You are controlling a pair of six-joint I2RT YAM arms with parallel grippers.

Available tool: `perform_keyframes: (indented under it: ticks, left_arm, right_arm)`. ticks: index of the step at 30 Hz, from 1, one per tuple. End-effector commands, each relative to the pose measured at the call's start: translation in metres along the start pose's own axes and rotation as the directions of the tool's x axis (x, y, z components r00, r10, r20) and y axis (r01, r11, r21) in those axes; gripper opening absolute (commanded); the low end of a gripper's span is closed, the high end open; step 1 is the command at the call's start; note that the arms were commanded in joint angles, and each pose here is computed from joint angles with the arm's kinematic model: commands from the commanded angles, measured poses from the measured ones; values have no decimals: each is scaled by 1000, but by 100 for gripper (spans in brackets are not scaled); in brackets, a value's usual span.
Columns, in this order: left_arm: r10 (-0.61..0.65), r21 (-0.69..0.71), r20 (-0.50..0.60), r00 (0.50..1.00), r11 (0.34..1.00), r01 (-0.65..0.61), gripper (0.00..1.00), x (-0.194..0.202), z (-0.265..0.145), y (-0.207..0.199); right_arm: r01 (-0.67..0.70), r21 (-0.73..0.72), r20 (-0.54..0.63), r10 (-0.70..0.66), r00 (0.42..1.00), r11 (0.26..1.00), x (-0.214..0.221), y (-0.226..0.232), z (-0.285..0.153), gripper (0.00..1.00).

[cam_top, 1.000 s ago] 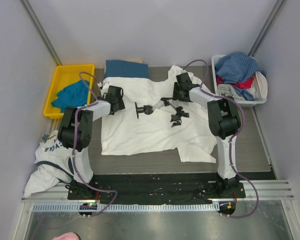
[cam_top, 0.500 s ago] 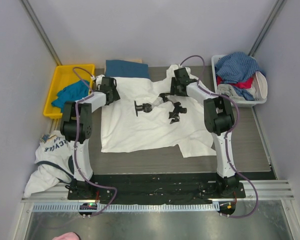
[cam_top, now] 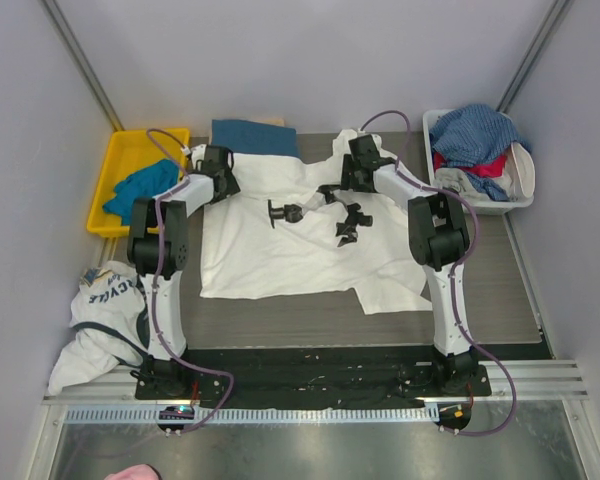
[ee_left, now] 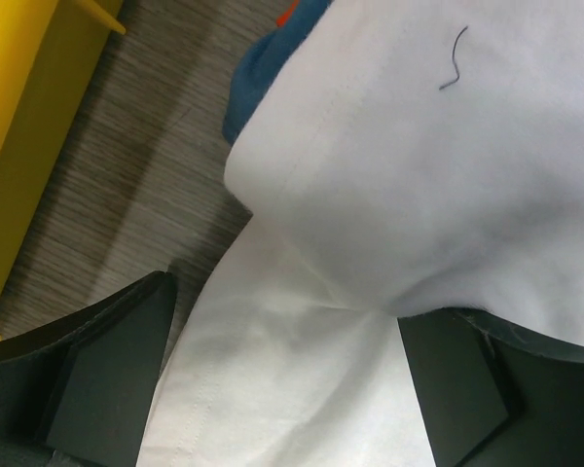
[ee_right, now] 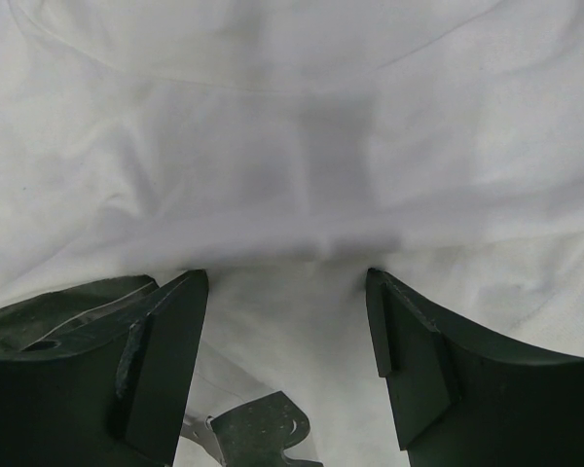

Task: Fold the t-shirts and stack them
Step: Flatten the tshirt out

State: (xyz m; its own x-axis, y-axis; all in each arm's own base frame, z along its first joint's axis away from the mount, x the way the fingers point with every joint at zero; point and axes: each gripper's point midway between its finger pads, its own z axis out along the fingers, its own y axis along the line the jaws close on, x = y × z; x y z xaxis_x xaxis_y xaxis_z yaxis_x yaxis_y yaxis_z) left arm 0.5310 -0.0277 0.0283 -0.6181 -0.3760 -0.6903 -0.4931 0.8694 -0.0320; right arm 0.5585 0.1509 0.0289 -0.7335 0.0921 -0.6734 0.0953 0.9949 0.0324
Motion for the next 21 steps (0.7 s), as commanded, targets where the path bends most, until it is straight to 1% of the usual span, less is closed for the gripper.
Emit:
perform_keyframes:
  ticks: [1, 2, 4, 6, 7, 11, 14, 15, 18, 19, 20, 21]
  left_arm:
    - [-84, -46, 83, 993, 995, 88, 100, -39, 4, 6]
    - [-87, -55, 76, 993, 994, 91, 100, -38, 8, 7]
    - [-114, -46, 81, 990, 992, 118, 100, -47, 11, 5]
    - [-119, -50, 66, 991, 991, 122, 100, -46, 20, 5]
    - [-128, -43, 78, 989, 990, 131, 100, -55, 19, 2]
    - [-124, -35, 83, 989, 991, 127, 100, -62, 23, -3]
    - [-109, -26, 96, 989, 993, 112, 100, -69, 13, -3]
    - [-120, -3, 128, 984, 993, 121, 100, -84, 0, -4]
    - [-119, 16, 150, 981, 993, 118, 100, -88, -19, 2]
    - [-142, 46, 188, 972, 990, 136, 100, -106, -41, 3]
    - [-135, 47, 178, 975, 991, 129, 100, -97, -45, 8]
    - [-155, 68, 199, 968, 987, 144, 100, -103, -53, 8]
  right_arm:
    - [-2, -16, -11, 1, 1000, 1000, -1, -2, -13, 74]
    - [2, -18, -8, -2, 1000, 1000, -1, -2, -15, 74]
    - [-1, -18, -5, 1, 1000, 1000, -3, -3, -17, 74]
    - [-1, -22, -3, 1, 1000, 1000, -4, -2, -18, 74]
    - [1, -22, -3, -1, 1000, 1000, -4, -2, -18, 74]
    - [13, -23, 4, -13, 1000, 1000, -7, -4, -25, 75]
    - [11, -35, 25, -10, 1000, 999, -16, -4, -39, 75]
    - [11, -39, 35, -9, 999, 999, -20, -4, -44, 75]
    - [-9, -78, 75, 15, 997, 997, -37, 0, -71, 75]
    - [-17, -92, 100, 26, 995, 996, -46, -1, -88, 75]
    - [-24, -100, 117, 36, 992, 995, -52, -1, -99, 75]
    - [-30, -101, 133, 43, 990, 994, -57, -4, -109, 75]
